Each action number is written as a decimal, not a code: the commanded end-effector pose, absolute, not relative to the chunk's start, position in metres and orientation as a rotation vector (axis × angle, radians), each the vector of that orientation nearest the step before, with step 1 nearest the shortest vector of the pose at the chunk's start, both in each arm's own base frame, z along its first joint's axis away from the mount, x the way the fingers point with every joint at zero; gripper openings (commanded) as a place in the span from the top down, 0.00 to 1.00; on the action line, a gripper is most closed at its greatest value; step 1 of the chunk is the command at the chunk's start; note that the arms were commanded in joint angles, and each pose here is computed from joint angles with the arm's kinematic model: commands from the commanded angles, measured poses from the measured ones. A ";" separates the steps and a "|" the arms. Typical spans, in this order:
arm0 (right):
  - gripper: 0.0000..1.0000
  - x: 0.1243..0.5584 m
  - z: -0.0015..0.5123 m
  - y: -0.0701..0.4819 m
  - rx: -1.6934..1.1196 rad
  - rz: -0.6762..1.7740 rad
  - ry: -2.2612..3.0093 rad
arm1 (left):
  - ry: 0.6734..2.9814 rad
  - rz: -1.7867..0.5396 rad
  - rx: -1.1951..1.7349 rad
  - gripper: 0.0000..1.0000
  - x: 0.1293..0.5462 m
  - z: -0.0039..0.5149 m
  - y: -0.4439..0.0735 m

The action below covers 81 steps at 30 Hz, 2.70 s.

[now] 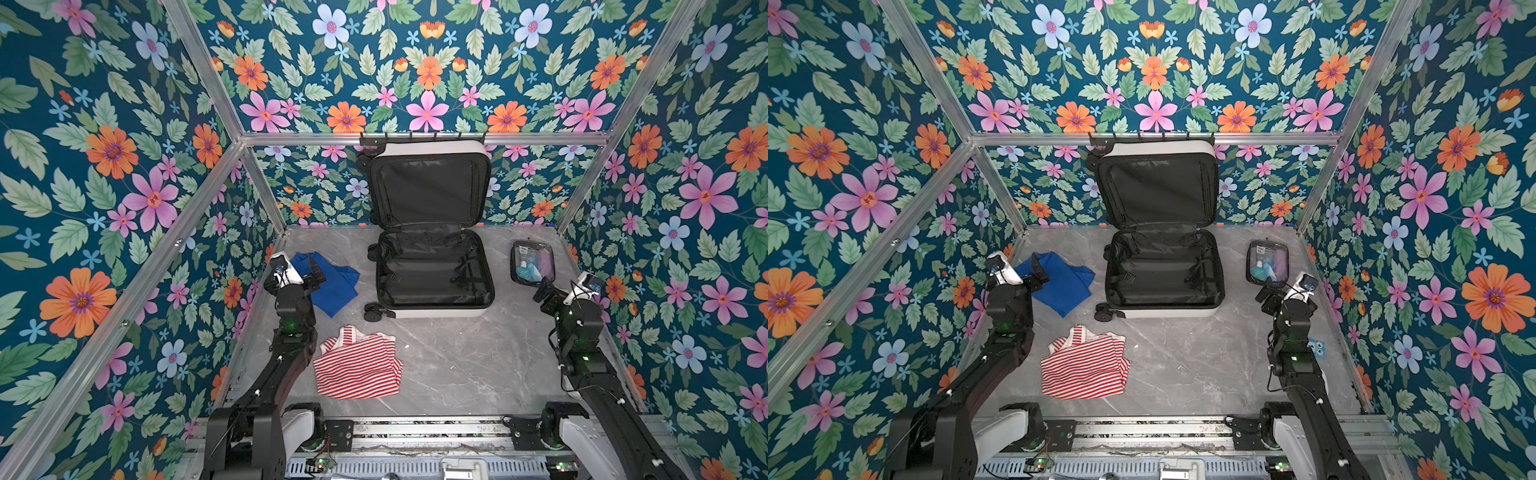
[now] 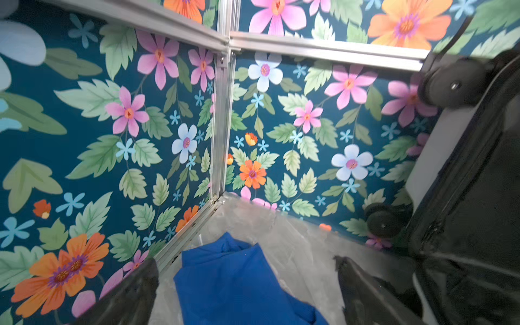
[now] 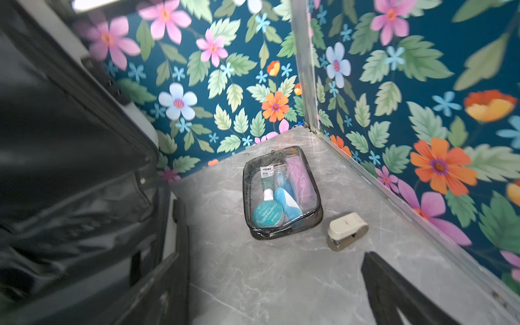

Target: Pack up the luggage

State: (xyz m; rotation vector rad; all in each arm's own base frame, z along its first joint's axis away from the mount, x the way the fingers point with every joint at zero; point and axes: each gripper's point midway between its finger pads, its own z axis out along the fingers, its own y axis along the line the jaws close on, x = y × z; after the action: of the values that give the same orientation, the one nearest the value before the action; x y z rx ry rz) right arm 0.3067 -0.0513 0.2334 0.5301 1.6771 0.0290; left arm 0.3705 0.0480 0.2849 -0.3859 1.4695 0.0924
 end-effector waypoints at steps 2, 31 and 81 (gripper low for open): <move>0.01 0.284 0.221 -0.051 0.705 0.098 1.798 | 1.624 0.048 -0.565 0.00 0.360 0.269 0.057; 0.24 0.279 0.235 0.181 0.135 0.931 2.255 | 2.306 -0.520 -0.717 0.26 0.279 0.114 -0.033; 0.23 0.161 0.041 0.413 -0.284 0.923 2.932 | 2.391 -0.663 -0.858 0.29 0.215 0.047 -0.049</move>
State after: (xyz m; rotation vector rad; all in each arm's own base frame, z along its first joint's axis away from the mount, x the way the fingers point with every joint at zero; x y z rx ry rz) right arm 0.1564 0.4098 0.0440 -0.3227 2.9409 0.9242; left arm 0.2110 -0.0471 0.0448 -0.8730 2.4102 -0.6429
